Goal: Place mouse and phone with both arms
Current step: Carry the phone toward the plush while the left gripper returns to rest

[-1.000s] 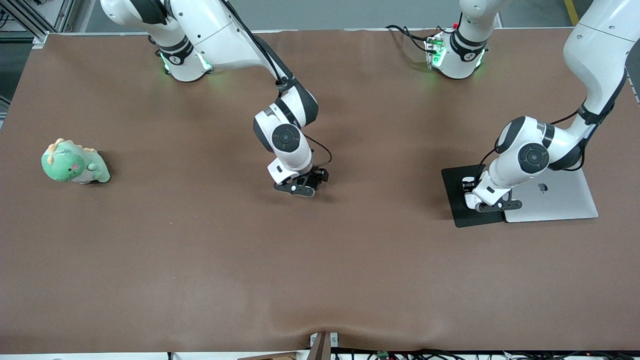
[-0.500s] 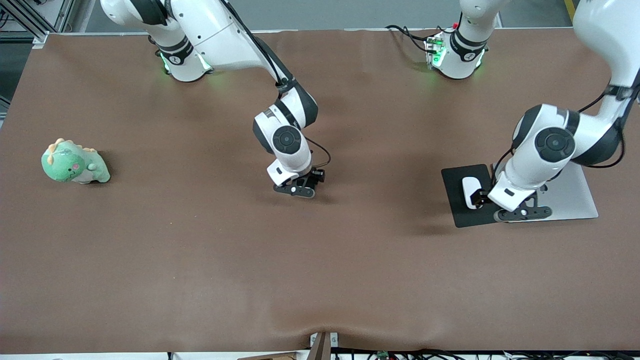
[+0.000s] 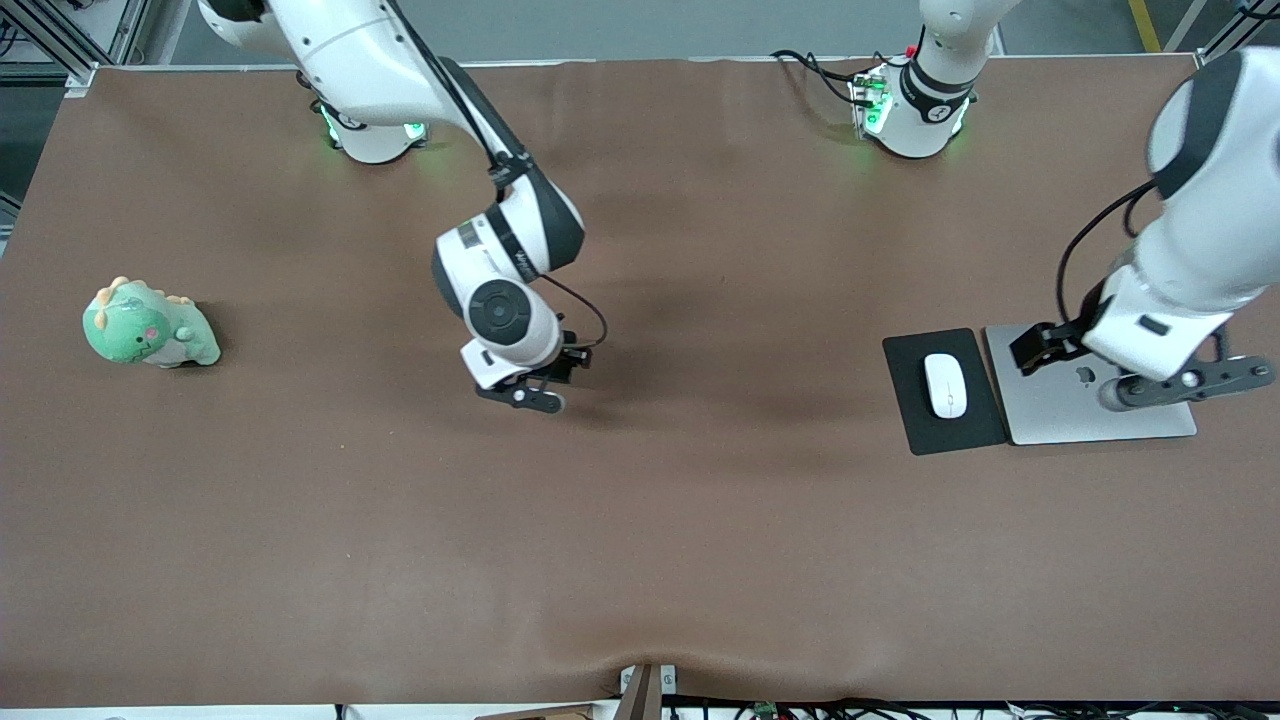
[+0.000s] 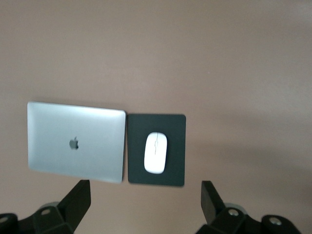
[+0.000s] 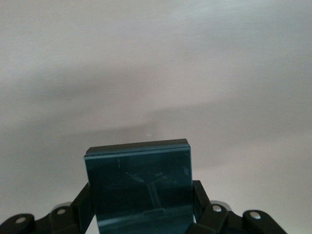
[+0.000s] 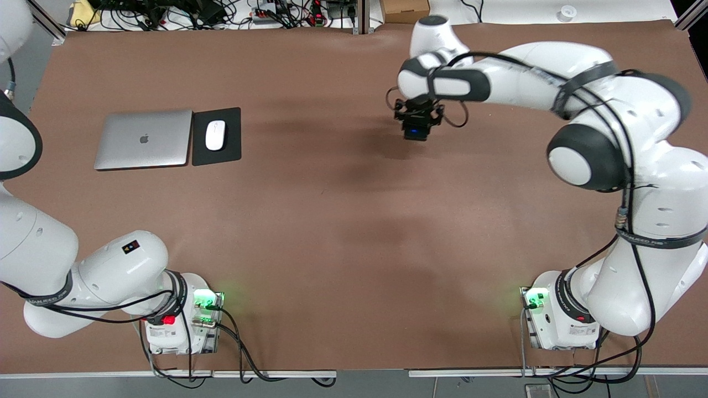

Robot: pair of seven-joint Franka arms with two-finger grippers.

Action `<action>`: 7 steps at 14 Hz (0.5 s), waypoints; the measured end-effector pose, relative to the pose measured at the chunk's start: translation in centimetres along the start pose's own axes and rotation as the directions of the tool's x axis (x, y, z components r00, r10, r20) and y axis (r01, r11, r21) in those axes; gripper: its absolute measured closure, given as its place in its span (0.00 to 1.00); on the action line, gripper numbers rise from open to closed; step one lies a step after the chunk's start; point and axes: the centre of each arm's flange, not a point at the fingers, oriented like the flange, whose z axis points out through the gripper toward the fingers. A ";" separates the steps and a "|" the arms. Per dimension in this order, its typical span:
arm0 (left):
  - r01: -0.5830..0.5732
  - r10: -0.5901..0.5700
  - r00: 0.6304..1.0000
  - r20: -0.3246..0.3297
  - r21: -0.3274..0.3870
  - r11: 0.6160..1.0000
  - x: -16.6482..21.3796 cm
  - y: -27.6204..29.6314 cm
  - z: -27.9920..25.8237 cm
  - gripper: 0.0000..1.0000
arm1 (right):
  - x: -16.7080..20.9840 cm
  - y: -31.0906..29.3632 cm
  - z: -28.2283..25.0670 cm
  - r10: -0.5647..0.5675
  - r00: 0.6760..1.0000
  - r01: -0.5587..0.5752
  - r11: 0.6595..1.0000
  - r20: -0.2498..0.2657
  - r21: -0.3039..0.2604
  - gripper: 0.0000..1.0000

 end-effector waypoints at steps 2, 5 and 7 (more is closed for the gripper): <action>-0.021 0.022 0.999 0.032 -0.028 0.999 -0.3 -1.0 -2.4 0.00 | 0.8 2.9 -1.1 0.024 0.999 -0.024 1.000 0.025 -0.004 0.18; -0.093 0.093 0.996 0.005 -0.032 0.995 -1.6 -1.3 -6.1 0.00 | 1.5 7.4 -1.3 -0.003 0.999 0.003 1.000 0.043 -0.018 0.18; -0.126 0.126 0.992 -0.006 -0.019 0.992 -2.5 -2.1 -7.9 0.00 | 2.3 11.0 -1.5 -0.028 0.998 0.029 1.000 0.058 -0.011 0.18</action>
